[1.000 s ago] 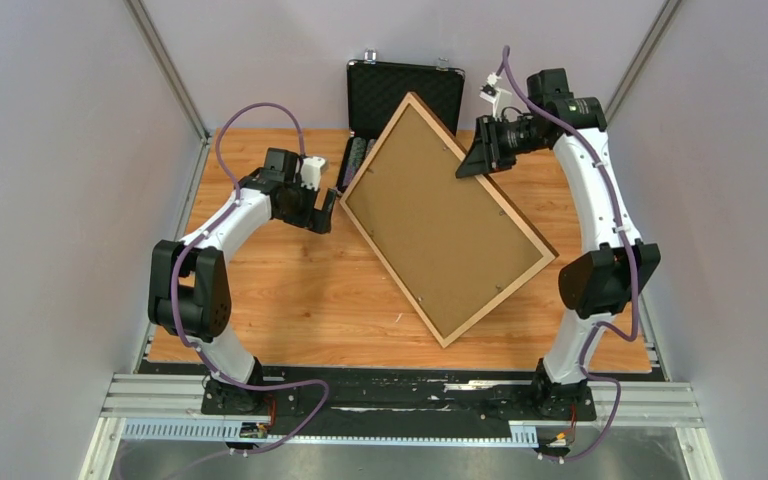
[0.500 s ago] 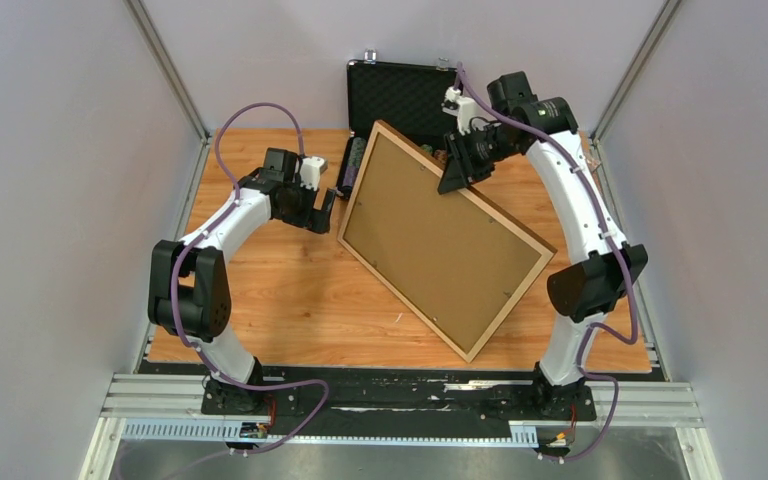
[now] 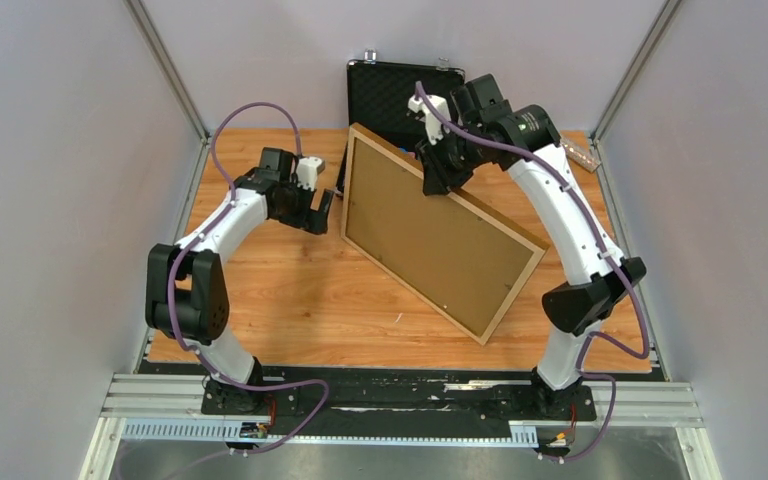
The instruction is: Put the photo into the frame
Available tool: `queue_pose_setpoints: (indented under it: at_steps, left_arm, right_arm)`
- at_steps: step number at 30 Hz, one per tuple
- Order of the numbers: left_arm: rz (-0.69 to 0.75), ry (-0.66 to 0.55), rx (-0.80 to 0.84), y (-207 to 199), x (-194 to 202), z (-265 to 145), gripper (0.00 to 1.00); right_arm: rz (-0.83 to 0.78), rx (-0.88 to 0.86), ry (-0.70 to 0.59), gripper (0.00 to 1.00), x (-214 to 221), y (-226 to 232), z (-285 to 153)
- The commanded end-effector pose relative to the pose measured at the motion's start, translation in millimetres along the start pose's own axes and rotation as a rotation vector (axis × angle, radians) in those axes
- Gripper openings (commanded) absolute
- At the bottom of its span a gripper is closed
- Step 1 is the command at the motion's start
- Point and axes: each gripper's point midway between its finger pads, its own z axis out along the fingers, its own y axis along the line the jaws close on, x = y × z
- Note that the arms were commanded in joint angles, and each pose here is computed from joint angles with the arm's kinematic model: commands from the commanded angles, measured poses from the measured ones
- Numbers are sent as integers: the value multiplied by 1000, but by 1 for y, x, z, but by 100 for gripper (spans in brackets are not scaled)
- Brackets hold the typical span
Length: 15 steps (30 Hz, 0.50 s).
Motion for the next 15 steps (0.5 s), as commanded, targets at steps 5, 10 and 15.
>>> queue_pose_setpoints:
  at_steps: [5, 10, 15]
  left_arm:
    - [-29, -129, 75, -11, -32, -60, 100]
    - [-66, -214, 85, -10, -45, -108, 100]
    - [-72, -273, 95, -17, -54, -150, 100]
  right_arm:
    - [-253, 317, -209, 0, -51, 16, -38]
    - [-307, 332, -182, 0, -42, 46, -19]
    - [-371, 310, -141, 1, -22, 72, 8]
